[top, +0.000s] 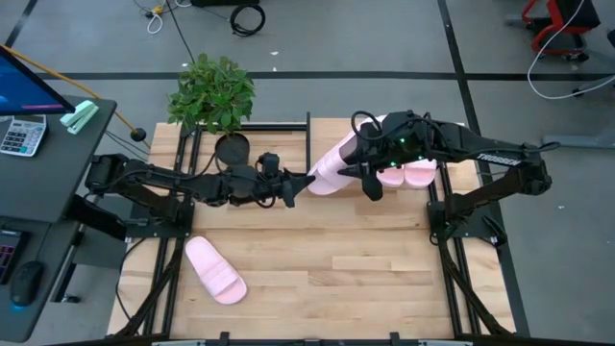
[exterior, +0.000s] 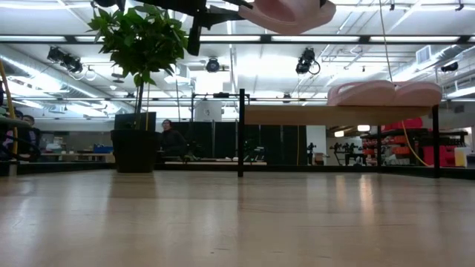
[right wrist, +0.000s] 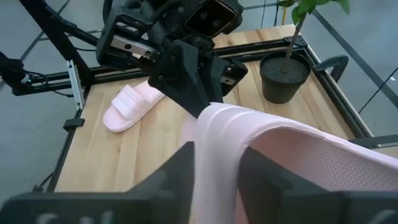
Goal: Pick and place slides into the shelf
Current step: Put the right pink slide on the shelf
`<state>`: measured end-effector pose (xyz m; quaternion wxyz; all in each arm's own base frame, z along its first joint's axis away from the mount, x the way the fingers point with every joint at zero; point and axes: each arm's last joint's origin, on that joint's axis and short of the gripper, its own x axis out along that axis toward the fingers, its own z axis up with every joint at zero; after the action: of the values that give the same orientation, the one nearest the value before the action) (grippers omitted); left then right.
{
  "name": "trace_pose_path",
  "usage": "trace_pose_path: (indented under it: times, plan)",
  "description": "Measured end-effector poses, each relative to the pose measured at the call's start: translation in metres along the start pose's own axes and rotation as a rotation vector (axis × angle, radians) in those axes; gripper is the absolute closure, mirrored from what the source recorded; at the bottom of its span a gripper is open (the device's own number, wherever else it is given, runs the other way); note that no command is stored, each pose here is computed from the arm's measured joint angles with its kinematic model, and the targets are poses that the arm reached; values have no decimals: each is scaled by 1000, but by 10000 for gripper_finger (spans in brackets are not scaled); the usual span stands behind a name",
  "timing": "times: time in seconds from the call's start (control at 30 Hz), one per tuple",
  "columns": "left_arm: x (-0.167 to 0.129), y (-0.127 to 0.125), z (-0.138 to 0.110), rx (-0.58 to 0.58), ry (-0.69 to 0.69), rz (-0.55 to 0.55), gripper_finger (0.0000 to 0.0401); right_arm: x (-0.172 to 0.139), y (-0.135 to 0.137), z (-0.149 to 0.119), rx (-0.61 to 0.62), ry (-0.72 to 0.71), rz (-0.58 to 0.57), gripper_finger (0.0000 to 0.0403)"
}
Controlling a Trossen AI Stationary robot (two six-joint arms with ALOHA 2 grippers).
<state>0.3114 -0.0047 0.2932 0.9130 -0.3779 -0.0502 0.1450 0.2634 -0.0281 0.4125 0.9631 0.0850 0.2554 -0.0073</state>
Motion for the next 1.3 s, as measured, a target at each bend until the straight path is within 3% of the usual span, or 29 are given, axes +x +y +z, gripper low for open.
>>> trace_pose_path:
  times: [0.13, 0.43, 0.8, 1.07, 1.3]
  plan:
    - [0, 0, 0, 16, 1, 2, 349, 0, -1, 0, -6, -1, -43, 237]
    - [0, 0, 0, 25, -2, 8, 350, -3, -10, -7, -72, 54, -338, 173]
    - [0, -1, 2, -14, -41, 10, 350, -52, -11, -4, -195, -30, -603, 167]
    - [-4, -6, 4, -170, -206, 86, 351, -94, -7, -11, -182, -87, -648, 174]
    - [8, -15, -9, -289, -315, 148, 351, -110, -6, -18, -185, -75, -653, 174]
